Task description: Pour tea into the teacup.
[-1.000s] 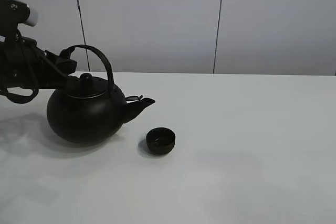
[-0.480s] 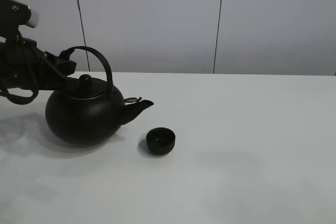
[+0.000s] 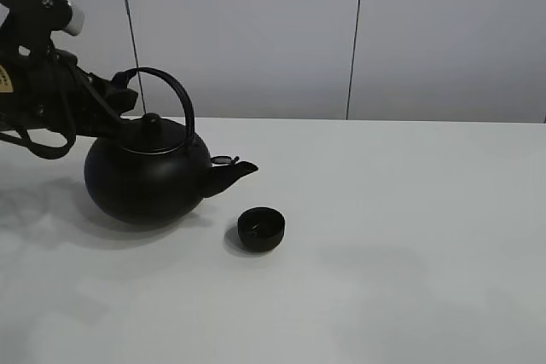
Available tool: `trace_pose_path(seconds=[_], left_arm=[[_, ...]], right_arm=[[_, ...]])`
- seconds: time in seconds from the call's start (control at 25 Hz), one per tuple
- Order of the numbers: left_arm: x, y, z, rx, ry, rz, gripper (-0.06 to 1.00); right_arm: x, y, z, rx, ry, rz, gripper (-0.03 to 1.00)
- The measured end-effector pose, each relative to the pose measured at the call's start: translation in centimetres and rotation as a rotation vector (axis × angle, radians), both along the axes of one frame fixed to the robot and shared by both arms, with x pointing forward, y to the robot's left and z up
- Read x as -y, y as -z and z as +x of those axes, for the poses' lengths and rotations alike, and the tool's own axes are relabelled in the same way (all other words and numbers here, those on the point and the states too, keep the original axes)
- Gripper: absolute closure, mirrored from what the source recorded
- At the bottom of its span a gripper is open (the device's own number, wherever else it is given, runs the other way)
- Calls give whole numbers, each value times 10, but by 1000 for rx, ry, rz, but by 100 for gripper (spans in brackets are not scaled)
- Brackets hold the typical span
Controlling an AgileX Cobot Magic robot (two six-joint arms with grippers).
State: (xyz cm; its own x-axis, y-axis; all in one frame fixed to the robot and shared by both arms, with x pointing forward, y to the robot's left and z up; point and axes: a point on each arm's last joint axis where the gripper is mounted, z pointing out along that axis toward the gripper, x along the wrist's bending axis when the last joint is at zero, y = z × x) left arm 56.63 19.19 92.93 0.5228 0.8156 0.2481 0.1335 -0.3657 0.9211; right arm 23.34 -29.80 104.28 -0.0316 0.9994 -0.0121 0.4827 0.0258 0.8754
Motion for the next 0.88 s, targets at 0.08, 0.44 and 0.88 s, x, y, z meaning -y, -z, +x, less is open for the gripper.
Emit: trace_pose_path(seconds=[0.08,0.44,0.88], left_arm=[[2,0,-1,2,14,6,83],[4,0,-2,20,44,45,83],[4,2,-2,39,63,85,83]], right_arm=[[0,0,0,0,0,0,44],[0,0,0,0,0,0,44],[0,0,0,0,0,0,44]])
